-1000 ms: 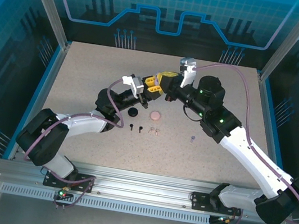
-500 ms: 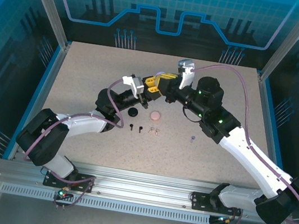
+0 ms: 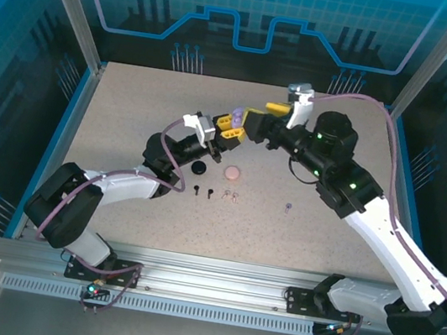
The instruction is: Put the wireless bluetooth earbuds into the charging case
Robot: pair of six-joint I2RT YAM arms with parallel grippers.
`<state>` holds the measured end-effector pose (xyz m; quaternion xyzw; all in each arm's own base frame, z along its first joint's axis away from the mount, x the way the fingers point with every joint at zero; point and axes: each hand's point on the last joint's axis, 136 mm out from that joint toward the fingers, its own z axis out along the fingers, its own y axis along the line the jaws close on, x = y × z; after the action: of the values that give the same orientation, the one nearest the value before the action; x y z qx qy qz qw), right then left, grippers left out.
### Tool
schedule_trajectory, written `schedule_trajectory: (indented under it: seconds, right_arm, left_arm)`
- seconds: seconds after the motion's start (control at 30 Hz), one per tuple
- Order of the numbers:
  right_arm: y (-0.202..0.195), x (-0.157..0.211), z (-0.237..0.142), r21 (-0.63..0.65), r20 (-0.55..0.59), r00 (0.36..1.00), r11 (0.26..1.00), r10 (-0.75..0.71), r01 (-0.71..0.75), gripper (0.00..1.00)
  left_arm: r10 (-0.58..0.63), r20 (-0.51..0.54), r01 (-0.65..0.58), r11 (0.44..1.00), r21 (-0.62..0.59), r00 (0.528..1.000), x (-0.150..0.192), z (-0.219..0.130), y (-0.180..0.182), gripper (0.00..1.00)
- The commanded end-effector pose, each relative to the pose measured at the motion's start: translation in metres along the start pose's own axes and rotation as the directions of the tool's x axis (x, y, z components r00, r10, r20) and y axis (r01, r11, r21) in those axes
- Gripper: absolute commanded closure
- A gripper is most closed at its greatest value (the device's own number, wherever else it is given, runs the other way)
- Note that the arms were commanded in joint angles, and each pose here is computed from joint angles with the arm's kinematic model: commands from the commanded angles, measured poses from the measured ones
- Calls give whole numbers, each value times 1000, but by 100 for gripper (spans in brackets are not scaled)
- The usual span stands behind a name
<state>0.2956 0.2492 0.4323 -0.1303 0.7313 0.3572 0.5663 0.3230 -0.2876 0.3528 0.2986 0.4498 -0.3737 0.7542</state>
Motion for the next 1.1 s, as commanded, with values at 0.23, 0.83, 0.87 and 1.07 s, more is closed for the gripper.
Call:
schedule_trajectory:
  seconds: [0.23,0.83,0.87,1.07]
  right_arm:
    - [-90,68,-62,423,-130,974,899,186,-115,25]
    - [-178,238,-81,762,-382,794,648,473,-19,25]
    - [-180,245,-80,768,-396,781,640,482,-6,25]
    - [-192,273,-79,803,-427,734,595,529,38,26]
  left_arm:
    - [20,20,-20,1000,-17,1000,-9,-14,-6,100]
    - [-6,2,6,1000,-18,1000,-8,-20,-9,100]
    - [-8,2,8,1000,-18,1000,-8,-20,-9,100]
    - [-8,10,8,1000,-19,1000,-8,-21,-9,100]
